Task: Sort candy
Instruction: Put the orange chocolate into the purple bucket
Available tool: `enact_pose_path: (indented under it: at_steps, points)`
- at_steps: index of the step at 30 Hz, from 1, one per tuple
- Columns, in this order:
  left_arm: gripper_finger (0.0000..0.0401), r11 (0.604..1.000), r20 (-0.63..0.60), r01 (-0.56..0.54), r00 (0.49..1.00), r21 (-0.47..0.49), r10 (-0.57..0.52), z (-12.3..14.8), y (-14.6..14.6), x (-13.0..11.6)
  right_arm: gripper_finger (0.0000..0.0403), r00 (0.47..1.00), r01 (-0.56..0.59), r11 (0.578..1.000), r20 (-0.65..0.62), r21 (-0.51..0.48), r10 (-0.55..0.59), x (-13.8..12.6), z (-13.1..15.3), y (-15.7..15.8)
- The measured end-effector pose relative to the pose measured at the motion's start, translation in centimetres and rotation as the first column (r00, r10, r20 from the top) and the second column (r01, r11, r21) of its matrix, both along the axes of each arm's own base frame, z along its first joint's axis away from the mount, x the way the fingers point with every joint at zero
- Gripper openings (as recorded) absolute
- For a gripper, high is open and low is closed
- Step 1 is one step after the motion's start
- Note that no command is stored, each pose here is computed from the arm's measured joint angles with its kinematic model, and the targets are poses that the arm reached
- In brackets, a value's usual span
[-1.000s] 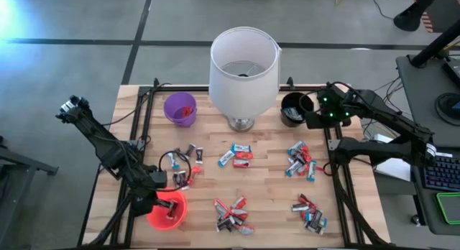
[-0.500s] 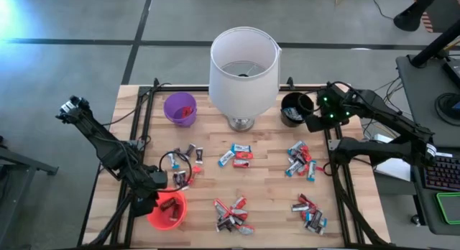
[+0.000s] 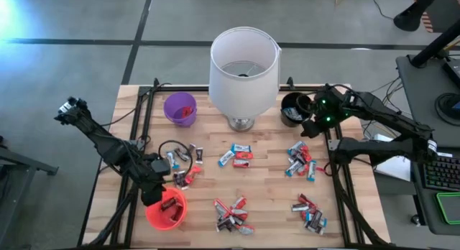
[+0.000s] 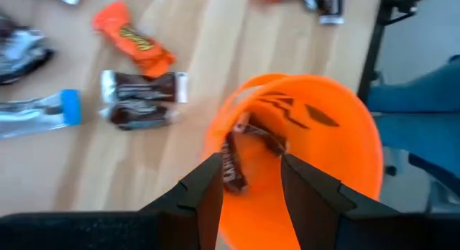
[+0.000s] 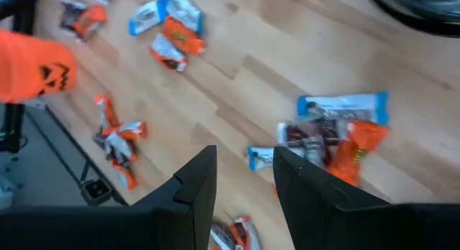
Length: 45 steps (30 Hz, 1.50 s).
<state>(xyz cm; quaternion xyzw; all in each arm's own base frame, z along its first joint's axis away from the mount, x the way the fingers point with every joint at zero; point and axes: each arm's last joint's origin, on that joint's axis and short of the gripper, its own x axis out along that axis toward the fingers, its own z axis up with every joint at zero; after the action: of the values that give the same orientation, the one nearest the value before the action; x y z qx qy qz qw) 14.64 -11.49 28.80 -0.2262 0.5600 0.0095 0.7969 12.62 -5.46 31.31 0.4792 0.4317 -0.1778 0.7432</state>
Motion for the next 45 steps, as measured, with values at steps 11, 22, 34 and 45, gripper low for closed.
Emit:
enact_pose_path:
  at_steps: [11, 22, 34, 45]
  points:
    - [0.0123, 0.979, 0.101, -0.072, 0.993, 0.192, 0.054, 4.8, 1.7, -0.9, 0.0128, 0.962, -0.218, 0.973, 0.149, -0.079, 0.228, 6.9, -2.6, 3.0]
    - [0.0123, 0.94, 0.087, -0.062, 0.996, 0.334, 0.034, 7.0, 3.1, -2.3, 0.0128, 0.915, -0.326, 0.93, 0.19, -0.169, 0.356, 13.6, -5.8, 5.5]
    - [0.0123, 0.928, 0.095, -0.062, 0.995, 0.367, 0.029, 7.1, 3.9, -3.1, 0.0128, 0.874, -0.378, 0.891, 0.221, -0.254, 0.433, 18.5, -10.2, 5.4]
    - [0.0123, 0.928, 0.092, -0.06, 0.995, 0.367, 0.028, 7.0, 3.9, -3.2, 0.0133, 0.772, -0.494, 0.764, 0.195, -0.414, 0.605, 22.0, -9.3, 5.3]
